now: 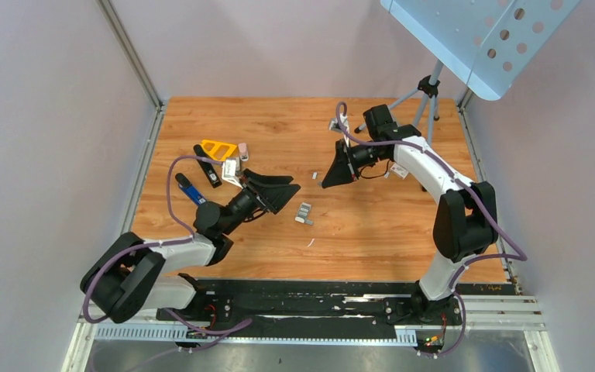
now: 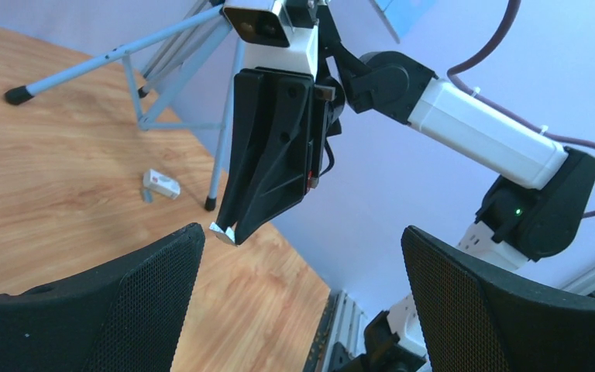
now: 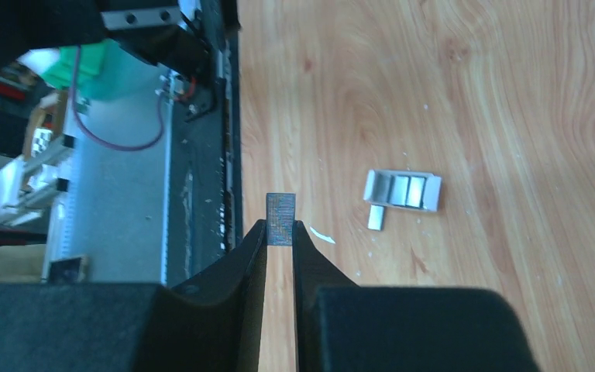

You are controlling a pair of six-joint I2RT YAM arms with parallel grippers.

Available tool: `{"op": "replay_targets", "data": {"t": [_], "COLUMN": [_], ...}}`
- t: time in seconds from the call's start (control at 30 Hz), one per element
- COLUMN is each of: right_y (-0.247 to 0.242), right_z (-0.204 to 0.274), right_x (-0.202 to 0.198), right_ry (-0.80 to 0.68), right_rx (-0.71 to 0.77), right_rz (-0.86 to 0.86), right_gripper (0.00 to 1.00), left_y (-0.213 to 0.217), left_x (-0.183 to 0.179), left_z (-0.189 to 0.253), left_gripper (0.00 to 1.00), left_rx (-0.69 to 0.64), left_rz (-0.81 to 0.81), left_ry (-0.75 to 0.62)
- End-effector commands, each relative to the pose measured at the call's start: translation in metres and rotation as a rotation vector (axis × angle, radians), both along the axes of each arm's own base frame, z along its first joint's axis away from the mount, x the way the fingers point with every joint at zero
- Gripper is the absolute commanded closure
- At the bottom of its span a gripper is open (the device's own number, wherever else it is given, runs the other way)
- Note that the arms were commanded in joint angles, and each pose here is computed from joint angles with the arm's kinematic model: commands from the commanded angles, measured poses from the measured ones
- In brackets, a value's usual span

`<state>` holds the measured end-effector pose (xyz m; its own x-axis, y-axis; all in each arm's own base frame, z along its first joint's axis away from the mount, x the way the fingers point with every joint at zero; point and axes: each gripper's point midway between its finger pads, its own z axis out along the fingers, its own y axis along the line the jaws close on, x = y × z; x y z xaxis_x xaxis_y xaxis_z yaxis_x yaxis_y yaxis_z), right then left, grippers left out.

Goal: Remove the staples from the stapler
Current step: Pick up the staple from the center of the board.

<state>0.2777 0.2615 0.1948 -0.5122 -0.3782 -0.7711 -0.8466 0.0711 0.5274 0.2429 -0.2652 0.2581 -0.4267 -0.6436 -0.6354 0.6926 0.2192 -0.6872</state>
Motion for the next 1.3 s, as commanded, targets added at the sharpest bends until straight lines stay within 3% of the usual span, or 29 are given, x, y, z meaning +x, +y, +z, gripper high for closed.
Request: {"op": "replay_targets", "data": {"t": [0.0, 0.2, 0.43, 0.83, 1.07, 1.27], "right_y": [0.011, 0.017, 0.022, 0.029, 0.031, 0.031], "right_z": [0.047, 0.069, 0.082, 0.091, 0.089, 0.087], "right_x": [-0.006, -0.009, -0.010, -0.018, -0.019, -0.021], "right_ry": [0.158, 0.221, 0.278, 0.314, 0.320, 0.326], "right_rx": [0.116, 0.153, 0.166, 0.177, 0.173, 0.171], "right_rz": [-0.007, 0.001, 0.004, 0.025, 0.027, 0.028], "right_gripper": [0.89, 0.89, 0.89, 0.89, 0.89, 0.90], "left_y": [-0.001, -0.009, -0.023, -0.035, -0.039, -0.041], "left_x": [-0.001, 0.008, 0.013, 0.023, 0.024, 0.025], "left_z": [0.035, 0.039, 0.031, 0.020, 0.019, 0.017], "left_gripper": [0.00, 0.01, 0.17, 0.31, 0.49, 0.52], "left_rx": [-0.165, -0.192, -0.160, -0.190, -0.215, -0.225], "left_rz": [-0.031, -0.040, -0.055, -0.066, -0.092, -0.098], "left_ry": [-0.040, -0.014, 0.027, 0.092, 0.105, 0.120]}}
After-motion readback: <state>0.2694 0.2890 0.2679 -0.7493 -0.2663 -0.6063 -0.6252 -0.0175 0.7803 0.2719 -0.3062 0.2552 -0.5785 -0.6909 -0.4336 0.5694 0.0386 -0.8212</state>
